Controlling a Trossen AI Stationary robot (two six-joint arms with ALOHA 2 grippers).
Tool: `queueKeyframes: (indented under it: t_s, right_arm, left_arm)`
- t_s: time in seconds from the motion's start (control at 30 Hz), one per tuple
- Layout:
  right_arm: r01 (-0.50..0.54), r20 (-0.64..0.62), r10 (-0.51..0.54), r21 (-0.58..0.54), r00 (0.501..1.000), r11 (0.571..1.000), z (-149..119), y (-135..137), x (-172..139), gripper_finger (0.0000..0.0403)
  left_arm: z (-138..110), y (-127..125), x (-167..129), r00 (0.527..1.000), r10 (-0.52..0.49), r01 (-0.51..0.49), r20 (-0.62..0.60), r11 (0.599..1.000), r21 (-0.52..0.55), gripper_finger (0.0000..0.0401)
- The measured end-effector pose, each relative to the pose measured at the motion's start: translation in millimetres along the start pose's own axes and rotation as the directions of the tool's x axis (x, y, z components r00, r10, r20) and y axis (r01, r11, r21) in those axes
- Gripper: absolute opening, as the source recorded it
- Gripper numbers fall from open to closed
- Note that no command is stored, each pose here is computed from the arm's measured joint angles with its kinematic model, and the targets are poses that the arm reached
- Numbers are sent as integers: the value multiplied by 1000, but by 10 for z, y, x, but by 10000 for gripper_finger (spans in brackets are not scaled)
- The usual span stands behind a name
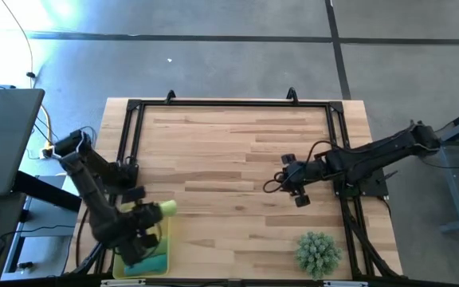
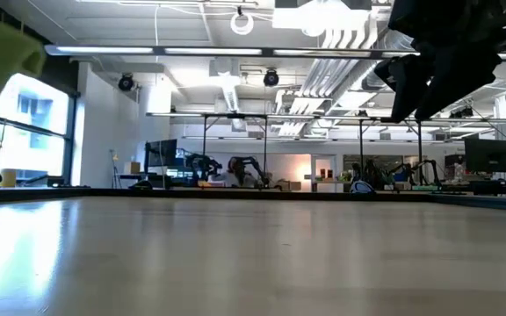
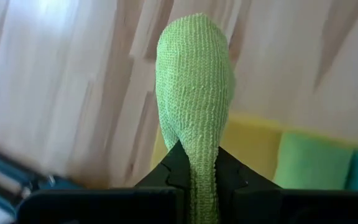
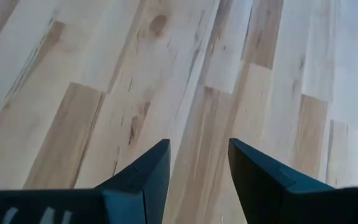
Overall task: Roll microfiber towels into tight, uniform cylinder then place into a basket
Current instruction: Put the light green microfiber towel into the yellow bin
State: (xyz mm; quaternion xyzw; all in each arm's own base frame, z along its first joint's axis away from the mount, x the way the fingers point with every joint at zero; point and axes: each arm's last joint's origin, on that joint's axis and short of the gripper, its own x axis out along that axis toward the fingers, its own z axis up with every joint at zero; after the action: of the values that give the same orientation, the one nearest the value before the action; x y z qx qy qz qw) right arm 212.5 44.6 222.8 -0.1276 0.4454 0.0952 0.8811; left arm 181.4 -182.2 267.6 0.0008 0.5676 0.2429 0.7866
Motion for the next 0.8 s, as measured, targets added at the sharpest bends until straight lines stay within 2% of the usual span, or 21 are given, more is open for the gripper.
queueKeyframes:
  t_s: [0.13, 0.23, 0.5, 0.63, 0.8]
  right_arm:
    - [6, 6, -6, 14, 1000, 1000, -10, -43, -32, 155]
    - [17, 5, -17, 27, 1000, 999, -38, -85, -88, 155]
    - [39, 113, -46, 71, 993, 997, -78, -198, -370, 155]
    - [30, 232, -48, 80, 972, 996, -178, -195, -398, 155]
    - [-11, 396, -47, 145, 917, 989, -480, -125, -238, 155]
  left_arm:
    - [-332, -2, 91, 1000, 26, -26, -12, 996, -85, 16]
    - [-502, -67, 199, 999, 3, -7, -37, 994, -106, 16]
    - [-676, -196, 533, 994, -35, 23, -101, 994, -110, 16]
    - [-730, -273, 676, 993, -56, 48, -108, 996, -76, 16]
    - [-759, -402, 768, 987, -107, 110, -118, 994, 23, 17]
